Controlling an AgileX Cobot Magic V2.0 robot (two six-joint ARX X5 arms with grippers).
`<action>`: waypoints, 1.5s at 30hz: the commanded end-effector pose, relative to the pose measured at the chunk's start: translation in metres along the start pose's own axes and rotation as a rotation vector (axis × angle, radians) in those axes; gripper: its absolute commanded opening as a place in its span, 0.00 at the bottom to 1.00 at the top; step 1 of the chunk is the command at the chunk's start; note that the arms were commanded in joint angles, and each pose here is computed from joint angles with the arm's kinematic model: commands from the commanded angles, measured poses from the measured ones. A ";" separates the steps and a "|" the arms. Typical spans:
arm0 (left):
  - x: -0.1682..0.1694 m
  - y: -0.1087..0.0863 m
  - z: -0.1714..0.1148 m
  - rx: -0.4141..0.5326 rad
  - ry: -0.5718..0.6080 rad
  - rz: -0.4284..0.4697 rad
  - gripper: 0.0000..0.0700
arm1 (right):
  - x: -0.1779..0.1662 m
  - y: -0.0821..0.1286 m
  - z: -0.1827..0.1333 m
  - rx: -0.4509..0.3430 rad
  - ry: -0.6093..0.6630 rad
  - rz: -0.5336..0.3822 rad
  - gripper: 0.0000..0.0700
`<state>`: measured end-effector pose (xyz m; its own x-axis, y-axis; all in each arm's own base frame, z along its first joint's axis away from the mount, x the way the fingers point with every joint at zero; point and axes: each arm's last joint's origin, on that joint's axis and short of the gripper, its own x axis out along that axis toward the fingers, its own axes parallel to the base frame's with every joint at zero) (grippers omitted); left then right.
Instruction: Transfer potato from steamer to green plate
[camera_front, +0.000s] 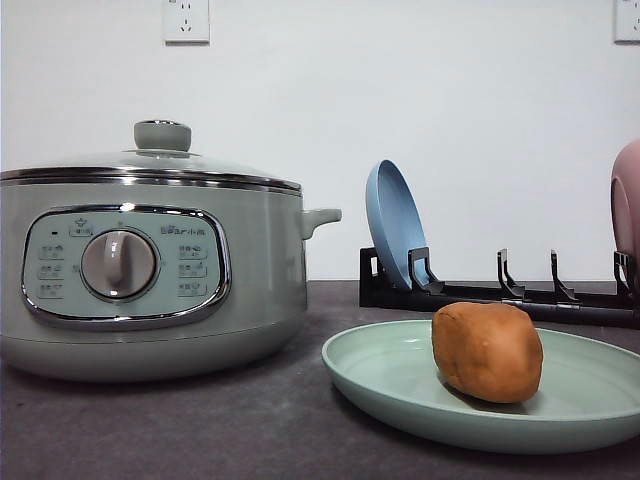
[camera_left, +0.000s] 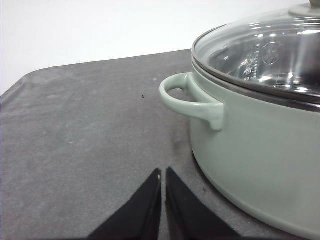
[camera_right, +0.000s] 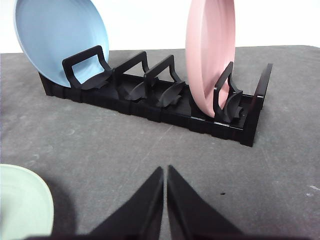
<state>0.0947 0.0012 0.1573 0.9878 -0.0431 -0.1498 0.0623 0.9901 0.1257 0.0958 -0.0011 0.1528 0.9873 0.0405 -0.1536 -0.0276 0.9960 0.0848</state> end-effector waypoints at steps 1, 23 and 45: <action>0.002 -0.001 -0.007 -0.009 0.027 -0.002 0.01 | 0.000 0.000 0.000 -0.005 -0.008 -0.005 0.00; 0.002 -0.001 -0.007 -0.009 0.027 -0.002 0.01 | 0.000 0.000 0.000 -0.005 -0.008 -0.005 0.00; 0.002 -0.001 -0.007 -0.009 0.027 -0.002 0.01 | 0.000 0.000 0.000 -0.005 -0.008 -0.005 0.00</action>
<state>0.0947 0.0012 0.1573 0.9878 -0.0431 -0.1498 0.0623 0.9901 0.1259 0.0958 -0.0011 0.1528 0.9873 0.0405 -0.1536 -0.0276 0.9960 0.0850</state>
